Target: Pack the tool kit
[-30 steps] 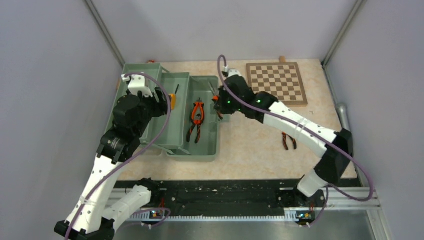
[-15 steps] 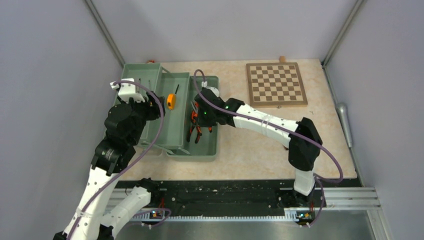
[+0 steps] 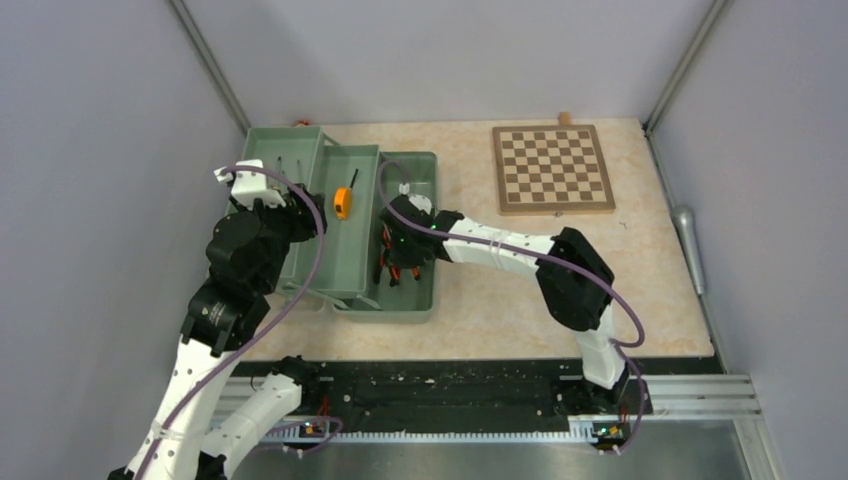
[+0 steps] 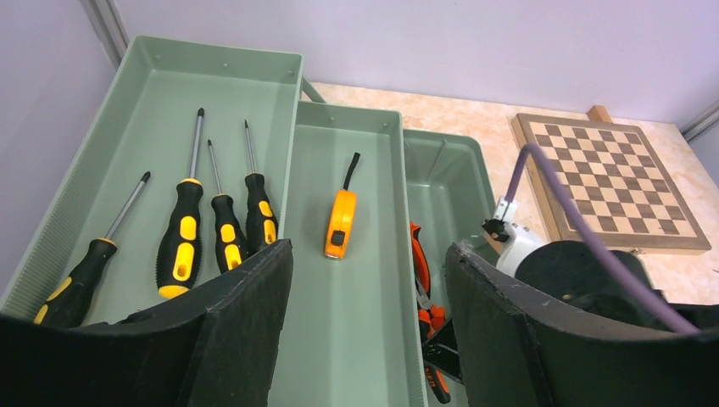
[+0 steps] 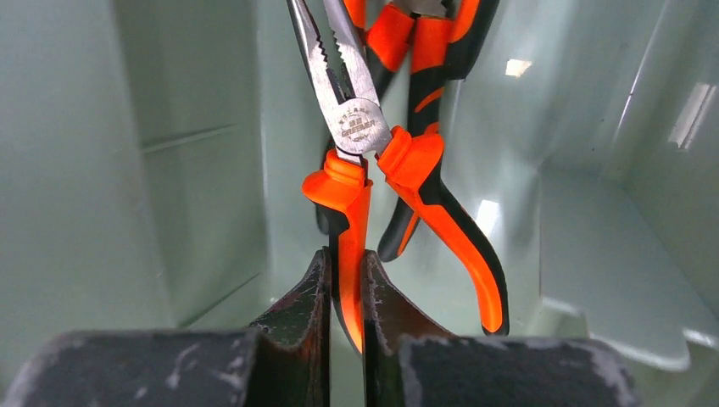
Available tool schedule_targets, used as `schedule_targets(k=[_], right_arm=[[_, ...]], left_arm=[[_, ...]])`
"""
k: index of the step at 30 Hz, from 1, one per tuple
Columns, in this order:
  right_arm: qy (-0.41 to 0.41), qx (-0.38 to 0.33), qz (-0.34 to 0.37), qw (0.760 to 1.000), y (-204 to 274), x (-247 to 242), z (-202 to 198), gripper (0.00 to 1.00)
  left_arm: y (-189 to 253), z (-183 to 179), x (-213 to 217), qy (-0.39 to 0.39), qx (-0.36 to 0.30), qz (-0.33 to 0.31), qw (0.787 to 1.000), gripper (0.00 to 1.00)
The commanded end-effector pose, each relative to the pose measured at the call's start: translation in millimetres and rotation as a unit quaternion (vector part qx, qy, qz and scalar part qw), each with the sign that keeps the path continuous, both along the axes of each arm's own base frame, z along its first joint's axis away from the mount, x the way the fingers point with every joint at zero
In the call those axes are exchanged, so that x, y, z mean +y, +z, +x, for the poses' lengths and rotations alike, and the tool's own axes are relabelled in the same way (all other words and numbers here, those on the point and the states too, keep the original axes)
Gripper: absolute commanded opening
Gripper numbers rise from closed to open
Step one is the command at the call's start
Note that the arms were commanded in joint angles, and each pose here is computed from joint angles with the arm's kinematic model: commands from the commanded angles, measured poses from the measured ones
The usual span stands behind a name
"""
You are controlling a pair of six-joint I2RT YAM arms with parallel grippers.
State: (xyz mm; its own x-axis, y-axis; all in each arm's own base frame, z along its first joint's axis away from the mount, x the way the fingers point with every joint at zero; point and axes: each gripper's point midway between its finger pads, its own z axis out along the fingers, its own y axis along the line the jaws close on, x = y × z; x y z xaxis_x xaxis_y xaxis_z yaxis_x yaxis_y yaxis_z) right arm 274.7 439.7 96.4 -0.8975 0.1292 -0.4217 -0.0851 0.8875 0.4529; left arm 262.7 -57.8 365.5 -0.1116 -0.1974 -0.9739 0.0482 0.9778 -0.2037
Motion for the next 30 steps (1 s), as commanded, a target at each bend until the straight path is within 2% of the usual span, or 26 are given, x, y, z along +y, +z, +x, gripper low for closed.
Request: schedule_targets(k=[1,2,5,9,20,26,30], right_arm=[[0.010,-0.036,0.001,0.999,-0.2,13.9,8.3,0.13],[0.014,-0.038,-0.004,0.999,-1.8,13.1,7.9,0.18],[0.030,-0.047,-0.004,0.998,4.3,14.3,4.8,0.41],[0.043,-0.096,0.002,0.994,37.4,19.7,5.1,0.62],[0.037,-0.206,-0.020,0.978,103.2,-8.1,12.2,0.63],[-0.003,-0.278,-0.063,0.959,141.2,-57.2,22.7,0.62],[-0.031,-0.272,-0.070,0.959,140.9,-98.6,31.7,0.62]], left_arm=[[12.8,1.2,1.9,0.009,-0.026,-0.014,1.000,0.71],[13.3,1.1,2.2,0.009,-0.026,-0.014,1.000,0.71],[14.8,0.1,5.0,0.015,-0.030,-0.012,0.999,0.71],[15.4,0.9,5.4,0.017,-0.033,-0.013,0.999,0.71],[18.3,3.8,5.4,0.019,-0.036,-0.012,0.999,0.72],[17.3,6.6,1.3,0.012,-0.033,-0.013,0.999,0.72],[17.0,8.5,-1.7,0.006,-0.030,-0.014,0.999,0.72]])
